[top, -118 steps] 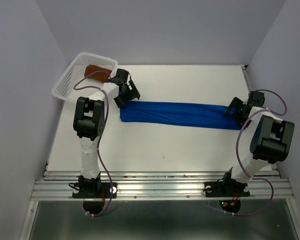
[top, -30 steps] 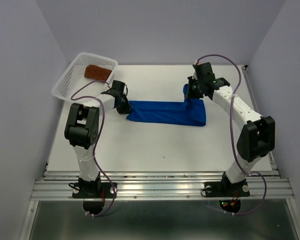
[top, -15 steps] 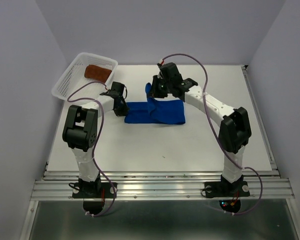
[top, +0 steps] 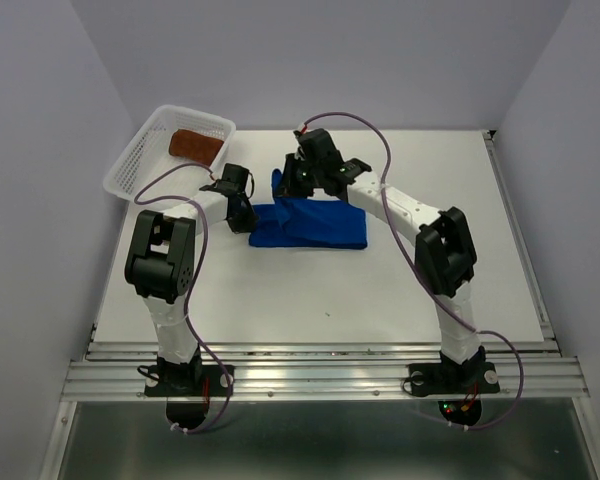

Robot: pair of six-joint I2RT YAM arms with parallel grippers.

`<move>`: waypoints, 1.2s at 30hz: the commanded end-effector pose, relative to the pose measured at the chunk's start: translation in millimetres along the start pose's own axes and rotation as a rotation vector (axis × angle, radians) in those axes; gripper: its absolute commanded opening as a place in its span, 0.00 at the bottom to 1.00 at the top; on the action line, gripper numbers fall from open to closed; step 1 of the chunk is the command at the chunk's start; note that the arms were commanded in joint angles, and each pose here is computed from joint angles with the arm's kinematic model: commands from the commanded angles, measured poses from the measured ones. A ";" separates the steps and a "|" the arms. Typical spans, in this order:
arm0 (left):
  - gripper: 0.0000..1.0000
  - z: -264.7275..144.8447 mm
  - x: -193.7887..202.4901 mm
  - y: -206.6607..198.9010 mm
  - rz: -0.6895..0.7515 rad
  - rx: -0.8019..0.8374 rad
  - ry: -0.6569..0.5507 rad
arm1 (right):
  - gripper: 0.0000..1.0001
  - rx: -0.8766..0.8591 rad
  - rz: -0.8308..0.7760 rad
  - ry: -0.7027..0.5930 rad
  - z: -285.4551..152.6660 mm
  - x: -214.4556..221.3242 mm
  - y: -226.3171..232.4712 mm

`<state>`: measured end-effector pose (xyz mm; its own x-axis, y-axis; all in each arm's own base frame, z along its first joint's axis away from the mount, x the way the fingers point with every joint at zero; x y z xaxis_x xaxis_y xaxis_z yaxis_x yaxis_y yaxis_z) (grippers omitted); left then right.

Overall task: Roll the towels
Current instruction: Fold the towel

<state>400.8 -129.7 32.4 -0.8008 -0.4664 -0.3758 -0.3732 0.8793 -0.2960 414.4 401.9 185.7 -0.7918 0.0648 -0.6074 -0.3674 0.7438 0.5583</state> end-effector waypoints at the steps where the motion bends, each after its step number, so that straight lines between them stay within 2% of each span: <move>1: 0.00 -6.8 8.3 14.7 -0.001 -0.053 0.023 | 0.04 -0.093 -0.013 -0.058 7.4 -18.6 28.3; 13: 0.00 -13.5 5.3 13.0 -0.017 -0.052 0.012 | 0.05 -0.109 -0.010 -0.019 50.6 2.2 21.9; 20: 0.00 -18.7 0.9 14.3 -0.041 -0.070 -0.005 | 0.11 -0.097 0.011 0.023 79.7 21.8 10.2; 23: 0.00 -21.1 -0.9 13.8 -0.050 -0.072 -0.012 | 0.24 -0.106 0.017 0.024 86.0 21.3 10.9; 25: 0.07 -25.4 -5.3 12.5 -0.054 -0.069 -0.027 | 0.28 -0.124 0.020 0.044 88.3 25.8 12.1; 27: 0.10 -31.7 -10.4 13.5 -0.061 -0.078 -0.044 | 0.38 -0.138 0.015 0.048 84.7 25.2 15.8; 28: 0.12 -33.8 -13.2 12.0 -0.063 -0.073 -0.051 | 0.38 -0.142 0.009 0.050 82.6 24.7 17.3; 29: 0.13 -37.6 -15.5 13.5 -0.067 -0.082 -0.060 | 0.51 -0.153 0.001 0.050 80.1 23.7 20.0; 30: 0.15 -42.8 -19.1 12.1 -0.074 -0.079 -0.075 | 0.57 -0.158 -0.006 0.051 77.6 23.3 21.5; 31: 0.17 -47.1 -21.0 12.4 -0.079 -0.087 -0.080 | 0.58 -0.168 -0.022 0.033 70.2 16.4 27.4; 32: 0.20 -52.7 -24.6 13.5 -0.086 -0.093 -0.097 | 0.66 -0.168 -0.031 0.030 66.8 15.4 28.3; 34: 0.27 -60.9 -28.9 14.0 -0.097 -0.103 -0.115 | 0.70 -0.162 -0.056 -0.017 51.2 0.8 35.9; 35: 0.28 -68.5 -30.4 16.2 -0.100 -0.114 -0.126 | 0.78 -0.148 -0.057 -0.027 46.7 -3.5 30.0; 36: 0.31 -68.5 -29.1 18.3 -0.101 -0.124 -0.123 | 0.81 -0.155 -0.071 -0.046 39.1 -10.4 35.3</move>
<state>383.2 -107.2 58.7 -0.7547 -0.5296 -0.3874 -0.4768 0.8482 -0.2306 424.2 454.4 98.2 -0.8494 -0.0004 -0.5278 -0.3781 0.6981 0.6080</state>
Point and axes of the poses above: each gripper's point midway between its finger pads, its own z axis out along the fingers, its own y axis along the line the jaws close on, x = y × z, the point moved 1 cm from there along -z, back along the fingers, and after that the axes turned 4 degrees about -z, right-handed, at the moved point
